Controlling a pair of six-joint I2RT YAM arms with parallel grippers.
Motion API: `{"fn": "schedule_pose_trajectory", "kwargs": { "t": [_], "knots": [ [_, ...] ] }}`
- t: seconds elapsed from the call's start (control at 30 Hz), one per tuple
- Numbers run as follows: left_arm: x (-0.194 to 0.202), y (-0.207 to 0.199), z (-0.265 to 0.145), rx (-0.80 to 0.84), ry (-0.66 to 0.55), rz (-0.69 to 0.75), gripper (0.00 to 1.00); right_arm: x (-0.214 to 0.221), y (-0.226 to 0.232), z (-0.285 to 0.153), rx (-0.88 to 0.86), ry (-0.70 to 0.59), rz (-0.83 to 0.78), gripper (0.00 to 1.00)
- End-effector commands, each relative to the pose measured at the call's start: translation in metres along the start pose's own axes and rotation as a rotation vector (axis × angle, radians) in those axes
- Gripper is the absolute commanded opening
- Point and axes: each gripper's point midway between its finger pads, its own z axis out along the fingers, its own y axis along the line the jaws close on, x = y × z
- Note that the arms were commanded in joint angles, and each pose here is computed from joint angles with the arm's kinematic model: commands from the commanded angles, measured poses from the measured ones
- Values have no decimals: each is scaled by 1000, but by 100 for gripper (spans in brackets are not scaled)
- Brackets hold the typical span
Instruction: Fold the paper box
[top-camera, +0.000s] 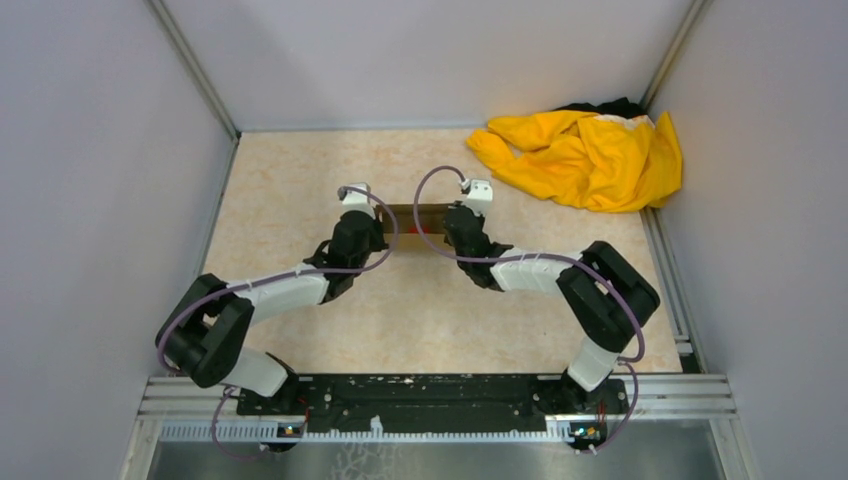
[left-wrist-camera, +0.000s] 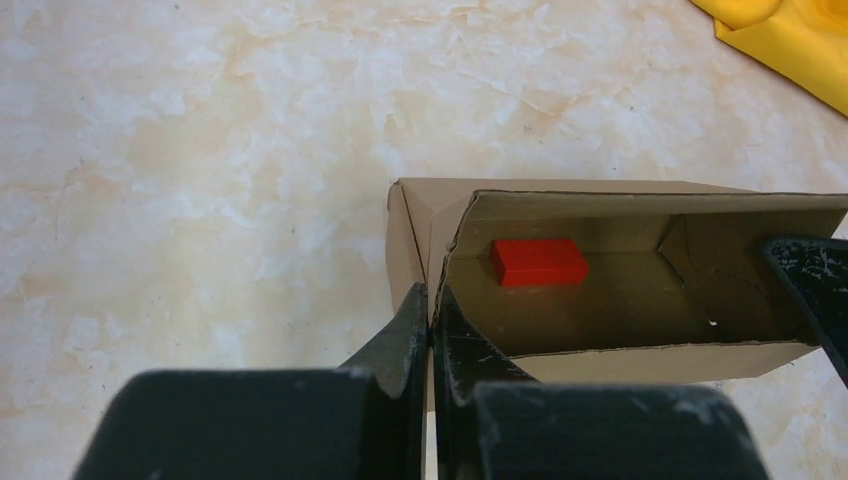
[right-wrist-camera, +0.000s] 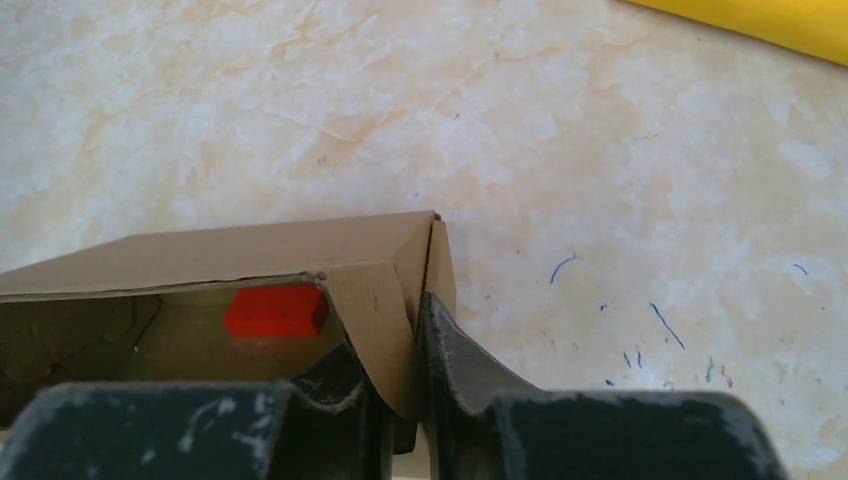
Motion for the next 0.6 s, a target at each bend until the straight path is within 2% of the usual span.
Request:
{"fn": "schedule_pose_trajectory", "kwargs": {
  "t": [0.0, 0.33, 0.43, 0.57],
  "knots": [
    [23, 9, -8, -4, 59, 1, 2, 10, -7, -13, -14, 22, -5, 15],
    [47, 21, -22, 1, 111, -1, 7, 29, -20, -28, -60, 40, -5, 40],
    [57, 25, -26, -3, 131, 3, 7, 28, -21, -32, -74, 40, -13, 43],
    [59, 28, -29, -11, 137, 10, 10, 19, -24, -42, -91, 22, -20, 54]
  ]
}}
